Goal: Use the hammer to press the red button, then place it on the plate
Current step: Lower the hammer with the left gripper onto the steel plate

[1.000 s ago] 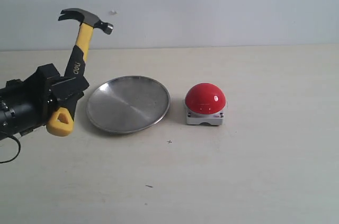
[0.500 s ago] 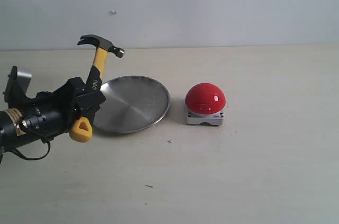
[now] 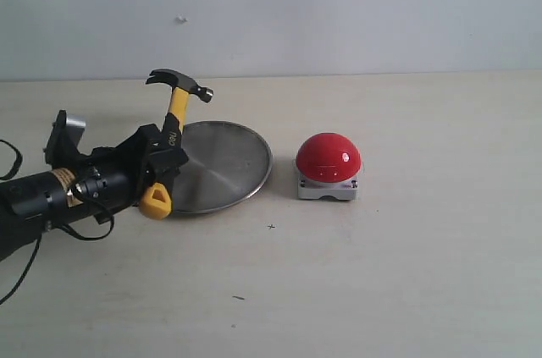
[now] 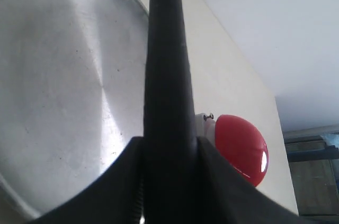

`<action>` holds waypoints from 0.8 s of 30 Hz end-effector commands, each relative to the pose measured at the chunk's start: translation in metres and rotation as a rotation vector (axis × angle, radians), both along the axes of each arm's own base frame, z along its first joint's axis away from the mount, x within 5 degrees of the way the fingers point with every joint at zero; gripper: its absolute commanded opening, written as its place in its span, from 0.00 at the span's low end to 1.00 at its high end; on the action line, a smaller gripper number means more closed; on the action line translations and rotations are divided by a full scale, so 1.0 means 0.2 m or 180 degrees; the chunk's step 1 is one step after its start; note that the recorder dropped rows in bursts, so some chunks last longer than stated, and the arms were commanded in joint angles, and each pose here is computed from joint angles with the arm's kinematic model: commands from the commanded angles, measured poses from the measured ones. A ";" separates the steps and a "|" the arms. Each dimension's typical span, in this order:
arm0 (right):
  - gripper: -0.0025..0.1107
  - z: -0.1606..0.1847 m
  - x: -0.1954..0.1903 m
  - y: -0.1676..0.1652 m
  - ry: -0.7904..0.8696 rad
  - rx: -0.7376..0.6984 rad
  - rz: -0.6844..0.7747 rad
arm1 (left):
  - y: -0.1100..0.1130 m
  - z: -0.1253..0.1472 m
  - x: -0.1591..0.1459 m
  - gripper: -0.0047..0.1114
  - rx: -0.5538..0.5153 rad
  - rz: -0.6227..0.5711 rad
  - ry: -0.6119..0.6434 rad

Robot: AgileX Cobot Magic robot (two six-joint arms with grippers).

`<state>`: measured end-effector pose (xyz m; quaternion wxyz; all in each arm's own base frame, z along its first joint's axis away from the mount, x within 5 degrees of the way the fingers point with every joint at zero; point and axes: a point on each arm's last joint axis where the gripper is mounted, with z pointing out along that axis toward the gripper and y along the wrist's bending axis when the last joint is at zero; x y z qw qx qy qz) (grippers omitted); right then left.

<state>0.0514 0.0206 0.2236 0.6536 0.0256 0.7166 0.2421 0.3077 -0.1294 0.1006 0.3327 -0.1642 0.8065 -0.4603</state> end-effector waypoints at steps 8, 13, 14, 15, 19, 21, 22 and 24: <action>0.02 -0.01 0.00 0.00 -0.0020 -0.0059 0.0008 | -0.10 -0.02 0.12 0.04 -0.0128 -0.0047 -0.0043; 0.02 -0.01 0.00 0.00 -0.0020 -0.0059 0.0008 | -0.10 -0.05 0.14 0.04 0.0008 0.0023 0.0085; 0.02 -0.01 0.00 0.00 -0.0020 -0.0059 0.0008 | -0.10 -0.05 0.14 0.04 -0.0001 0.0046 0.0088; 0.02 -0.01 0.00 0.00 -0.0020 -0.0059 0.0008 | -0.10 -0.05 0.14 0.04 0.0003 0.0048 0.0083; 0.02 0.00 0.00 0.00 -0.0040 -0.0074 0.0000 | -0.11 -0.05 0.13 0.04 0.0027 -0.0035 0.0077; 0.02 0.00 0.00 0.00 -0.0050 -0.0104 0.0001 | -0.12 -0.05 0.12 0.04 0.0006 -0.0086 0.0115; 0.02 0.00 0.00 0.00 -0.0050 -0.0104 0.0001 | -0.12 -0.05 0.12 0.04 0.0000 -0.0105 0.0128; 0.02 0.00 0.00 0.00 -0.0050 -0.0104 0.0001 | -0.13 -0.05 0.11 0.04 -0.0022 -0.0158 0.0156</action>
